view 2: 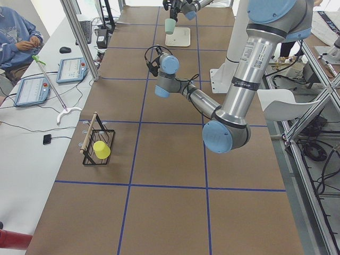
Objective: Left arm grabs green cup and hands to right arm on tray
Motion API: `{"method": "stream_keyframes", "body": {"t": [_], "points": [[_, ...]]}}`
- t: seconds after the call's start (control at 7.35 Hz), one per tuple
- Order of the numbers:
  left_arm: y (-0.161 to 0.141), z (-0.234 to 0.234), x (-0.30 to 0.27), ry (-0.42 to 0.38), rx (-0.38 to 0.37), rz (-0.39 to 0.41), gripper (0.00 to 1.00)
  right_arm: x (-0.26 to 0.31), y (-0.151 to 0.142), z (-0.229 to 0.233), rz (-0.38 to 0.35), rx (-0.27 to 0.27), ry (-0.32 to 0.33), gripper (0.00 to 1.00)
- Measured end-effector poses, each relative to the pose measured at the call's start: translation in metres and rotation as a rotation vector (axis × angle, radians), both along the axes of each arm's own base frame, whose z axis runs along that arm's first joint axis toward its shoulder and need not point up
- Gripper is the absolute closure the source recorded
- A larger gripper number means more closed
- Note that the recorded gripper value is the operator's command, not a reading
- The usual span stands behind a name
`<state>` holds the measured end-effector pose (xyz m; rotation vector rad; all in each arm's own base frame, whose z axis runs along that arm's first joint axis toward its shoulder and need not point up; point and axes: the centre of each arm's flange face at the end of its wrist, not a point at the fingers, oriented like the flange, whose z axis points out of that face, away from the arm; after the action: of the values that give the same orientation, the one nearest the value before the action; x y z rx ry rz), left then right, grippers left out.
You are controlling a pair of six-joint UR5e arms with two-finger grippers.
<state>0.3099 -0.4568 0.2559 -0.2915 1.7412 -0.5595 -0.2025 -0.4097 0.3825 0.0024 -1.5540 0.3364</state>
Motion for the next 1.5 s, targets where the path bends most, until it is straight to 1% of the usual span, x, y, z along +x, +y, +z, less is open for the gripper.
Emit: {"method": "stream_keyframes", "body": {"t": [0.27,0.41,0.54,0.68,1.09,1.36,1.5], "points": [[-0.012,0.008,0.002,-0.1,-0.018,-0.004,0.0,0.029,-0.012,0.041,-0.041,0.043,0.189,1.0],[-0.016,0.009,0.003,-0.151,-0.021,0.001,0.0,0.035,-0.016,0.062,-0.07,0.077,0.285,1.0],[-0.018,0.007,0.003,-0.193,-0.023,0.004,0.0,0.038,-0.02,0.081,-0.11,0.098,0.371,1.0],[-0.019,0.004,0.003,-0.218,-0.03,0.005,0.0,0.044,-0.018,0.1,-0.148,0.108,0.437,1.0],[-0.018,0.001,0.002,-0.238,-0.04,0.008,0.0,0.059,-0.007,0.149,-0.226,0.088,0.596,1.0],[-0.014,-0.007,0.001,-0.243,-0.045,0.011,0.0,0.063,0.001,0.169,-0.25,0.077,0.669,1.0],[-0.013,-0.011,0.0,-0.246,-0.049,0.013,0.0,0.063,0.005,0.175,-0.256,0.074,0.687,1.0]]}}
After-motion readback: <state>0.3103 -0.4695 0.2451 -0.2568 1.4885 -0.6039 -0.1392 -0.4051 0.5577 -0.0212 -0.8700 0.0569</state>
